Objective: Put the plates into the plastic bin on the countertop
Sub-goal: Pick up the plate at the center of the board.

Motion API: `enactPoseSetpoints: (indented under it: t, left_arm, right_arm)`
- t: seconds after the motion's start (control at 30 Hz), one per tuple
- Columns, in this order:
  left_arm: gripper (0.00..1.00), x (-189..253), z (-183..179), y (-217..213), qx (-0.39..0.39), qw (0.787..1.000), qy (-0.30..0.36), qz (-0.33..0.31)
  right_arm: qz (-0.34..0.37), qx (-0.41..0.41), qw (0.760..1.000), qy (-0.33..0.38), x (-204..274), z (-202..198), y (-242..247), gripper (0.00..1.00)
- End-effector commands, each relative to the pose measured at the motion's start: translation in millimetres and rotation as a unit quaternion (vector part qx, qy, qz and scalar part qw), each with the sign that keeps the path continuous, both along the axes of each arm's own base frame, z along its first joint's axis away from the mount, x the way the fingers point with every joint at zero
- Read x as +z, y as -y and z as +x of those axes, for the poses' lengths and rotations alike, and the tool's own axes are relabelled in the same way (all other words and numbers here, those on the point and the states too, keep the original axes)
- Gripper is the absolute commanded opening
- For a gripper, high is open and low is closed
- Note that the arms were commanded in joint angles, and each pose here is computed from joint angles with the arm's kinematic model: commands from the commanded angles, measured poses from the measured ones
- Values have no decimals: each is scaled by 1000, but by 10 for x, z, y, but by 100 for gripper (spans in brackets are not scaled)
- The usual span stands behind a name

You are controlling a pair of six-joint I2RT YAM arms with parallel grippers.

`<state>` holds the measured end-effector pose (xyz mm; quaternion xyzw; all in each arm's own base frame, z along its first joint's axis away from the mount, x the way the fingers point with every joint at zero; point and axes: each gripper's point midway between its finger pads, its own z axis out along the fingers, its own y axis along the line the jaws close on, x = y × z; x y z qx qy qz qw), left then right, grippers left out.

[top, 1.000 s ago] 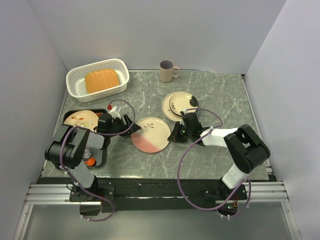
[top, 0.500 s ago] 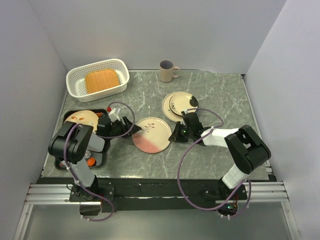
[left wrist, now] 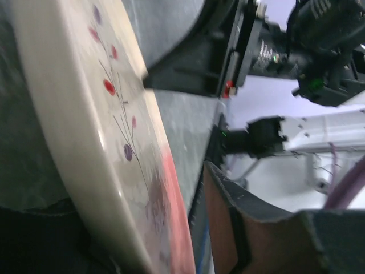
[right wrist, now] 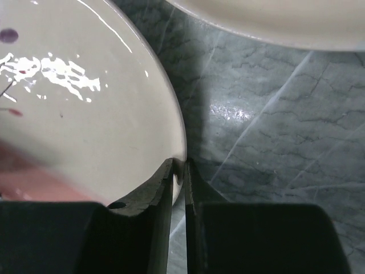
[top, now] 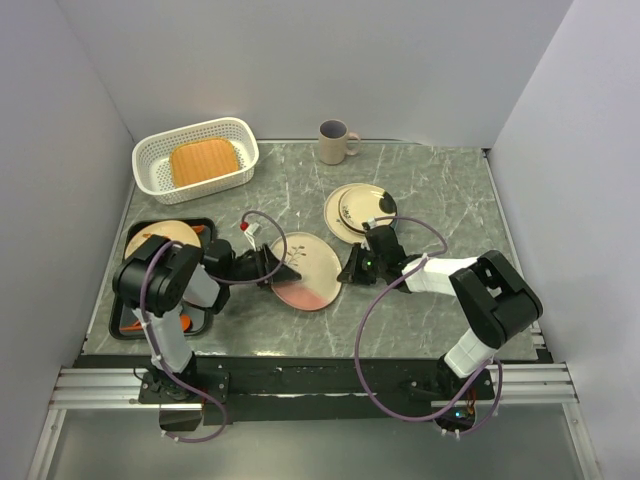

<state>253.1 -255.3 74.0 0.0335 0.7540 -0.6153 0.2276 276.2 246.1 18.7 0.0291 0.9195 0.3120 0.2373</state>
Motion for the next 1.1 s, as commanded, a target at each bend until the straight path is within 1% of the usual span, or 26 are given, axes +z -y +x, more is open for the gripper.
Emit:
enactPoseSetpoints:
  t: [0.0,0.03,0.1,0.13,0.17,0.2,0.23,0.27,0.3,0.33,0.37,0.4,0.43,0.5,0.57,0.7,0.8,0.93,1.07]
  left_arm:
    - [10,293,-389,125,-117,991,34,-58]
    - [1,283,-394,123,-116,991,31,-58]
    - [1,269,-388,122,-114,992,29,-55]
    - [1,276,-371,125,-112,992,38,-52]
    - [1,217,-378,118,-111,993,22,-43]
    - [2,195,-341,124,-106,994,19,-36]
    - [11,202,-310,122,-102,994,39,-26]
    - [14,74,-331,101,-97,995,-1,-4]
    - [17,53,-233,105,-78,997,4,11]
    - [28,79,-176,92,-70,997,33,29]
    - [31,25,-135,69,-56,997,24,50]
    - [34,-92,-78,23,-32,996,-7,86]
    - [37,-52,-32,-4,-22,995,10,102]
    - [38,-76,2,-51,-7,992,-6,129]
    - [39,-15,84,-94,17,989,6,146]
    - [43,16,138,-133,33,986,4,163]
    - [43,-34,138,-163,41,984,-4,174]
    - [48,-91,125,-213,48,980,-14,192]
    - [50,-95,118,-264,61,977,-19,205]
  right_arm:
    - [26,42,999,22,97,-62,-207,2]
    - [26,42,998,24,106,-58,-206,2]
    - [26,41,999,25,117,-59,-200,2]
    - [25,40,999,25,119,-58,-198,2]
    - [25,40,999,26,126,-53,-198,2]
    - [24,40,999,27,126,-54,-193,2]
    - [22,40,999,27,122,-59,-191,2]
    - [23,39,999,29,143,-49,-187,2]
    - [20,38,999,29,139,-52,-176,2]
    - [19,36,999,30,142,-45,-171,2]
    - [17,36,999,32,154,-42,-163,2]
    - [14,35,999,31,143,-50,-151,2]
    - [12,33,999,33,144,-43,-141,1]
    - [9,31,999,32,147,-45,-130,1]
    - [7,29,999,32,137,-46,-121,1]
    - [7,29,999,31,135,-55,-115,1]
    - [4,28,999,33,140,-53,-100,0]
    - [1,26,999,35,156,-55,-83,0]
    - [2,26,999,35,159,-62,-82,0]
